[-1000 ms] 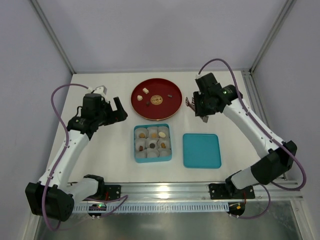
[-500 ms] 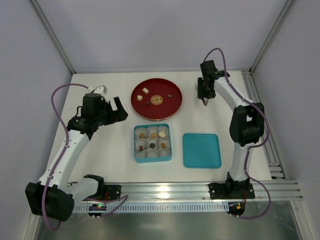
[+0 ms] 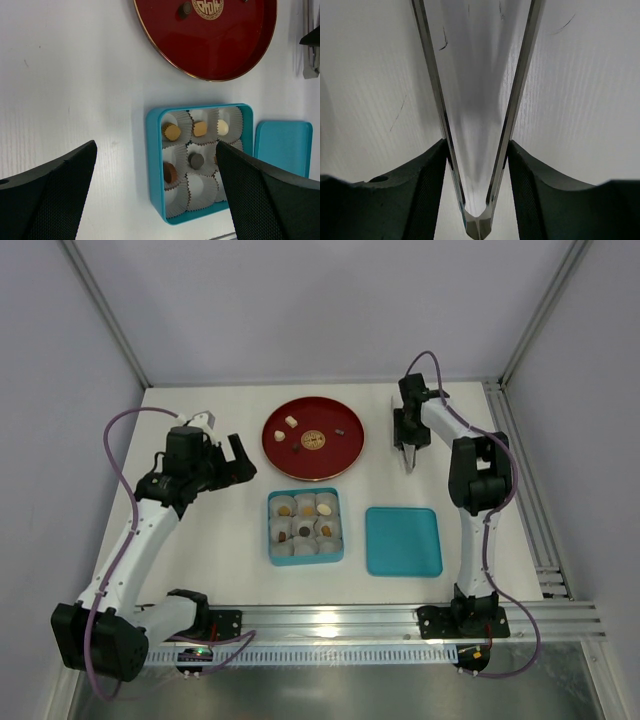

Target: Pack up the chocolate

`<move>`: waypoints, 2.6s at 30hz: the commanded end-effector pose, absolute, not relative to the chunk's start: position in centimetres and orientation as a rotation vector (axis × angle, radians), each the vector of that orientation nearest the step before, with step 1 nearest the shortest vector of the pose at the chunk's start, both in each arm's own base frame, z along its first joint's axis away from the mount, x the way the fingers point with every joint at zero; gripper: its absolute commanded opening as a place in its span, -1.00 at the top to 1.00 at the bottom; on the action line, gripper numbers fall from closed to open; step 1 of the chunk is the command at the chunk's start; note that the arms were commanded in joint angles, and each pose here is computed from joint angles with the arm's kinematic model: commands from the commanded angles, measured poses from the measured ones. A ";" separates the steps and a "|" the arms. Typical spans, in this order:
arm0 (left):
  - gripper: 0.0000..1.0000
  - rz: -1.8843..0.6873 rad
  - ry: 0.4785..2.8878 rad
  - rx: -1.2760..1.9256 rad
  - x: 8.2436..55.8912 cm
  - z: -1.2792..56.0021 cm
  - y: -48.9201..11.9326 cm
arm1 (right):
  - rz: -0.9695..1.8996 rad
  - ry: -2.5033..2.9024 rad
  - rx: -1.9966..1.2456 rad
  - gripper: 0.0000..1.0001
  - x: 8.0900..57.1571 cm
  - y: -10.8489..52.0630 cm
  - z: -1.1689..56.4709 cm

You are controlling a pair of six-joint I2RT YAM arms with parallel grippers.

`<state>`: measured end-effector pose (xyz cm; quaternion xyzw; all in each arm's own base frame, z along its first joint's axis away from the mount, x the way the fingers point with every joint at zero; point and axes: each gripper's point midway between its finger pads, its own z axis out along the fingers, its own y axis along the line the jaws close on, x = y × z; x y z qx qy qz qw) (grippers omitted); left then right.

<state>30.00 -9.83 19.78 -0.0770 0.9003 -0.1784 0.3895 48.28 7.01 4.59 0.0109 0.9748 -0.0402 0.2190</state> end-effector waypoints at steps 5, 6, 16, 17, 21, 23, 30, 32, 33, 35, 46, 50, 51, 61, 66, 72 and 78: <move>-0.99 -0.489 2.259 -0.192 30.5 20.4 -10.2 | -0.121 2.692 0.024 -0.16 49.1 7.0 4.0; -0.99 -0.489 2.259 -0.194 30.5 20.4 -10.2 | -0.122 2.700 0.022 -0.20 48.9 7.0 3.7; -0.99 -0.493 2.260 -0.189 30.5 20.4 -10.3 | -0.123 2.679 0.035 -0.51 49.1 6.9 4.6; -1.00 -0.492 2.261 -0.189 30.5 20.3 -10.3 | -0.123 2.678 0.031 -0.53 49.2 6.9 4.8; -0.99 -0.492 2.258 -0.190 30.5 20.4 -10.2 | -0.124 2.645 0.035 -0.56 49.8 6.9 6.4; -0.99 -0.493 2.257 -0.188 30.5 20.4 -10.3 | -0.134 2.632 0.045 -0.56 49.9 6.7 7.2; -0.99 -0.489 2.258 -0.193 30.5 20.4 -10.2 | -0.177 2.572 0.088 -0.55 49.9 5.8 11.5; -0.99 -0.492 2.257 -0.190 30.5 20.4 -10.3 | -0.178 2.548 0.108 -0.52 49.4 5.6 13.0; -1.00 -0.491 2.255 -0.192 30.5 20.5 -10.2 | -0.180 2.550 0.116 -0.52 49.0 5.5 13.4; -0.99 -0.492 2.255 -0.190 30.5 20.5 -10.3 | -0.171 2.539 0.139 -0.46 47.8 5.4 14.7; -0.99 -0.487 2.242 -0.191 30.3 20.8 -10.1 | -0.086 2.510 0.084 -0.30 36.1 9.9 17.6; -0.99 -0.488 2.236 -0.191 30.3 21.0 -10.1 | -0.071 2.582 0.030 -0.12 30.3 13.6 14.6; -1.00 -0.491 2.238 -0.190 30.3 21.0 -10.1 | -0.054 2.595 -0.024 -0.11 28.9 15.2 14.1; -0.99 -0.505 2.241 -0.189 30.2 20.9 -10.3 | -0.013 2.683 -0.055 0.15 21.6 19.6 8.7; -0.99 -0.501 2.235 -0.191 30.2 21.0 -10.3 | 0.017 2.719 -0.091 0.21 20.6 21.2 6.7; -0.99 -0.499 2.242 -0.190 30.2 20.8 -10.2 | 0.035 2.737 -0.110 0.26 21.0 22.5 5.0; -0.99 -0.497 2.243 -0.189 30.2 20.8 -10.2 | -0.002 2.764 -0.110 0.30 21.2 22.7 3.1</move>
